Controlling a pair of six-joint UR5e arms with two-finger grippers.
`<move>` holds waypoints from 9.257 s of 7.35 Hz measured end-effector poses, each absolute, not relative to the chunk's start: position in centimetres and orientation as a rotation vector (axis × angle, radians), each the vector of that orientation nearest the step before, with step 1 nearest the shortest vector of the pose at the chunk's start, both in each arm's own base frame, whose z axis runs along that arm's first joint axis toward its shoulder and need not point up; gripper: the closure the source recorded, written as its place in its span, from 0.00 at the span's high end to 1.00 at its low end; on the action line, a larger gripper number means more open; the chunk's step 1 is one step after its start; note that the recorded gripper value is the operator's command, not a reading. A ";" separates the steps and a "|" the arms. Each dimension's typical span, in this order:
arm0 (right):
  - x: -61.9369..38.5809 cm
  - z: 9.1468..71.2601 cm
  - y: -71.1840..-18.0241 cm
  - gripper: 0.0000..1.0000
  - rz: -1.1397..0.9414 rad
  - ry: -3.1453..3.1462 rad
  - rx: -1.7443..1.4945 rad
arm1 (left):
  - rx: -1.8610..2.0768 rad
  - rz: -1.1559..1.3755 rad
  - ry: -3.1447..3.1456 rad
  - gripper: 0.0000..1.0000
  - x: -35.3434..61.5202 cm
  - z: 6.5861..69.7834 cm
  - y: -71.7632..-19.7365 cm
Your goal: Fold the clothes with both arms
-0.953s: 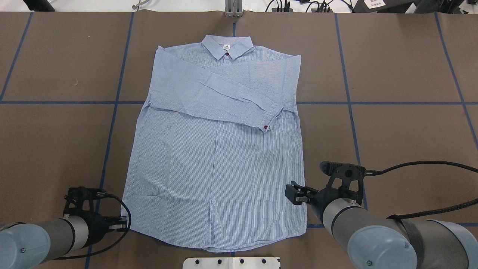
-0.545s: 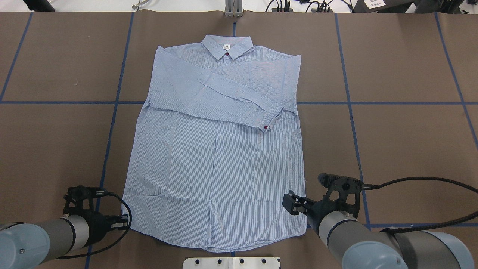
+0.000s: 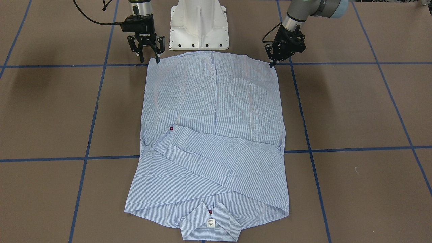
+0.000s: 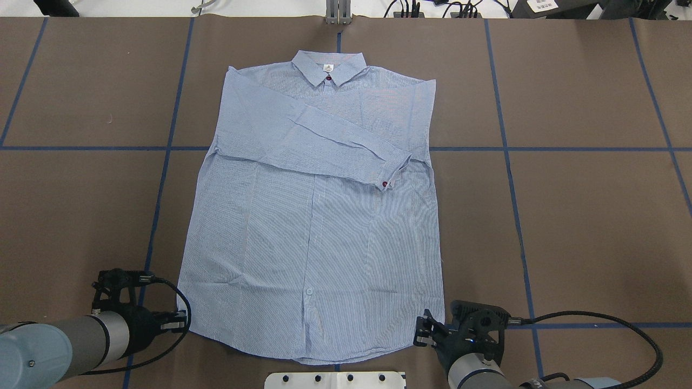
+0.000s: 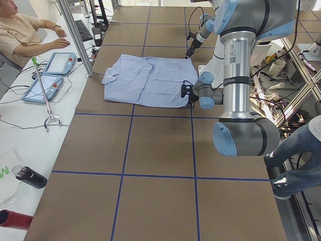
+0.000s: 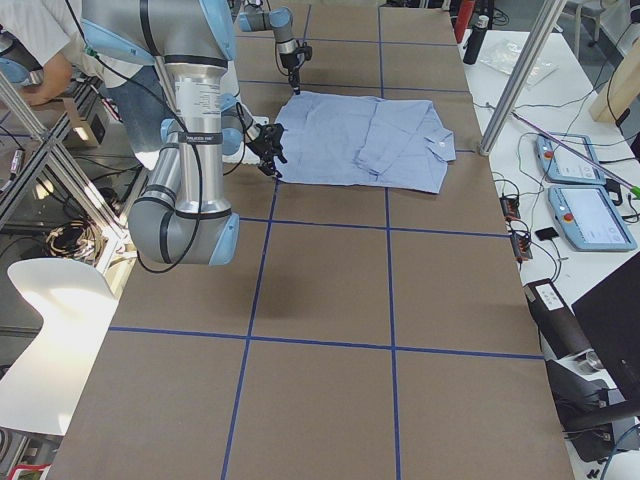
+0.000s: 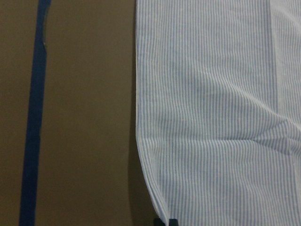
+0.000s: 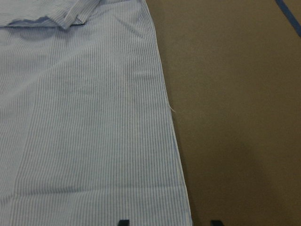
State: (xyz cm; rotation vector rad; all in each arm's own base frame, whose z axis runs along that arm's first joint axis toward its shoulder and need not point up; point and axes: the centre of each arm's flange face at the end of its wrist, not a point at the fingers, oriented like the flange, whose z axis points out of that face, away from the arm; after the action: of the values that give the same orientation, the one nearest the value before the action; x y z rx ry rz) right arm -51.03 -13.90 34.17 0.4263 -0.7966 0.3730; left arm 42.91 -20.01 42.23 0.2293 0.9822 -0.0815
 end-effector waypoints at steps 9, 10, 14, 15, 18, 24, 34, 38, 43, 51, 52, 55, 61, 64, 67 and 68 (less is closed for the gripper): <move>-52.3 35.2 -12.5 0.00 0.312 -0.760 0.361 | 0.231 -0.083 0.992 0.00 43.0 41.8 -20.0; -52.4 35.1 -12.5 0.00 0.315 -0.762 0.363 | 0.231 -0.082 0.996 0.00 43.1 41.6 -20.0; -46.4 30.7 -16.6 0.00 0.359 -0.811 0.334 | 0.222 -0.037 1.097 0.00 39.4 36.3 -19.8; -42.6 27.9 -17.5 0.00 0.357 -0.825 0.298 | 0.212 -0.019 1.138 0.00 37.1 33.5 -19.6; -32.8 21.2 -15.7 0.00 0.296 -0.859 0.207 | 0.122 0.051 1.272 0.00 27.2 21.4 -17.3; -37.8 17.7 -23.2 0.00 0.327 -0.827 0.337 | 0.262 -0.097 1.132 0.00 30.7 24.2 -27.8; -45.8 21.9 -47.6 0.00 0.307 -0.735 0.421 | 0.473 -0.103 0.892 0.00 39.6 28.1 -45.8; -49.1 23.3 -50.9 0.00 0.250 -0.725 0.382 | 0.484 0.030 0.822 0.00 37.8 31.1 -49.5; -47.7 26.0 -54.5 0.00 0.170 -0.707 0.342 | 0.487 0.094 0.831 0.00 39.0 37.9 -53.1; -48.7 29.0 -56.0 0.00 0.113 -0.693 0.347 | 0.484 0.097 0.836 0.00 39.1 38.5 -53.2; -48.6 29.0 -56.1 0.00 0.102 -0.692 0.350 | 0.485 0.097 0.837 0.00 39.1 38.5 -53.1; -48.2 29.3 -56.6 0.99 0.083 -0.691 0.347 | 0.489 0.097 0.841 0.99 39.0 38.6 -53.1; -44.3 28.0 -58.0 1.00 0.009 -0.763 0.320 | 0.487 0.135 0.916 1.00 37.7 37.0 -51.6; -41.5 27.4 -56.0 1.00 0.002 -0.801 0.345 | 0.452 0.112 1.004 1.00 35.2 38.6 -44.5; -41.1 27.3 -55.7 1.00 0.005 -0.805 0.352 | 0.371 0.029 1.100 0.91 38.3 41.7 -36.6; -41.1 27.3 -55.7 1.00 0.007 -0.804 0.352 | 0.348 0.006 1.109 0.83 39.7 42.0 -34.9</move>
State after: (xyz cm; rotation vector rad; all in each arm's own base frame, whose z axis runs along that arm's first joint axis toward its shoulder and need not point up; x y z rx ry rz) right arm -41.12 -55.74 27.31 0.3518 -0.8039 0.0066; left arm 39.66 -34.88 42.03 0.3481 1.1091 0.0057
